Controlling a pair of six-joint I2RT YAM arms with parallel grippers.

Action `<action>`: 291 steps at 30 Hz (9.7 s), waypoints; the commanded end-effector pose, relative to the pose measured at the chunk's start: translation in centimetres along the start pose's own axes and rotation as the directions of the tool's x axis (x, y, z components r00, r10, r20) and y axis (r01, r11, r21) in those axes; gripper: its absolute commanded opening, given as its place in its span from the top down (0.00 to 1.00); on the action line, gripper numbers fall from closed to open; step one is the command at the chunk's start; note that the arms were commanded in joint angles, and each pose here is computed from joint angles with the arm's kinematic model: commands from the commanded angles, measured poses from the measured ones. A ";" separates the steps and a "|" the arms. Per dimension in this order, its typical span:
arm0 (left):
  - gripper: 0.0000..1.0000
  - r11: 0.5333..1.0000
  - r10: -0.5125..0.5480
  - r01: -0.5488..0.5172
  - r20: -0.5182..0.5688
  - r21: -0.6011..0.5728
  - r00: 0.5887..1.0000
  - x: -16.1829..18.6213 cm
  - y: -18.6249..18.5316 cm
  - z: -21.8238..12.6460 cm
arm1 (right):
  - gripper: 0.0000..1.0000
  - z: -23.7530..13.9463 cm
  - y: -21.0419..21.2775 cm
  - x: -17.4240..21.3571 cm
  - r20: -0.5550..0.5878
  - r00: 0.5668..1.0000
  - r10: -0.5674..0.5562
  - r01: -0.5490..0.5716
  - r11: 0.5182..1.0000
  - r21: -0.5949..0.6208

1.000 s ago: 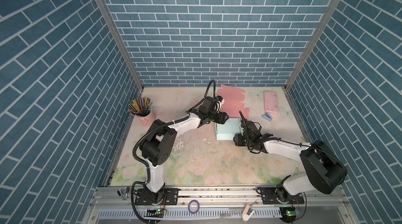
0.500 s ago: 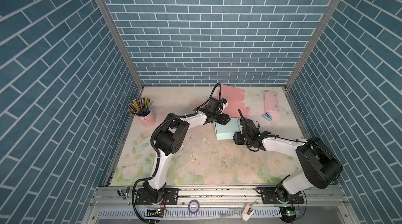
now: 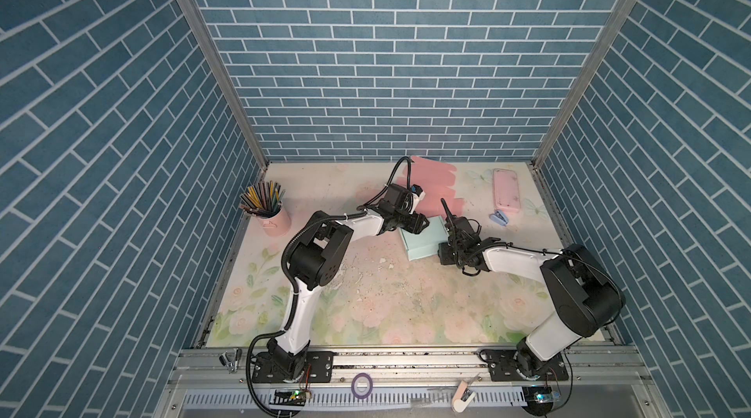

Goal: Fold the paper box

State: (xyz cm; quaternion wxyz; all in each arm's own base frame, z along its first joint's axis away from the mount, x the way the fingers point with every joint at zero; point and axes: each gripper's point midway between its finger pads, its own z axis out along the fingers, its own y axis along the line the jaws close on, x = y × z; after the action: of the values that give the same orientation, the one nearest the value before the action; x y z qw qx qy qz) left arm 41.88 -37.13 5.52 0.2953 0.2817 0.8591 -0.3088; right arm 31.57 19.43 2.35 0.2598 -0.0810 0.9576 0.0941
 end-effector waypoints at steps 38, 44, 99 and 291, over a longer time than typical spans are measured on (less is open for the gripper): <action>0.41 0.941 -0.192 0.225 -0.151 0.252 0.970 9.4 -11.1 -1.7 | 0.51 -2.5 12.8 1.3 0.093 0.995 -0.025 0.045 0.973 -0.226; 0.41 0.959 -0.205 0.227 -0.139 0.168 0.969 8.7 -8.4 -1.6 | 0.51 -2.8 14.2 3.9 0.063 0.997 -0.046 0.060 0.968 -0.244; 0.27 0.924 -0.374 0.368 0.046 0.101 0.926 9.8 -5.0 -9.6 | 0.38 -3.6 4.5 -0.3 -0.086 0.994 0.064 -0.093 0.909 -0.407; 0.35 0.679 -0.514 0.608 0.326 -0.412 0.794 9.1 21.5 -21.6 | 0.28 5.7 30.5 -9.1 -0.052 0.991 -0.123 0.072 0.822 -0.565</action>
State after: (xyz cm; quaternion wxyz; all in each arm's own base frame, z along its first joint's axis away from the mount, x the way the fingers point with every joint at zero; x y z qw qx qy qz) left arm 43.19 -5.04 5.15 0.3279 -0.1076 0.9235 -0.1675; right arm 36.55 50.12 6.38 0.1906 -0.1874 0.8985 0.3482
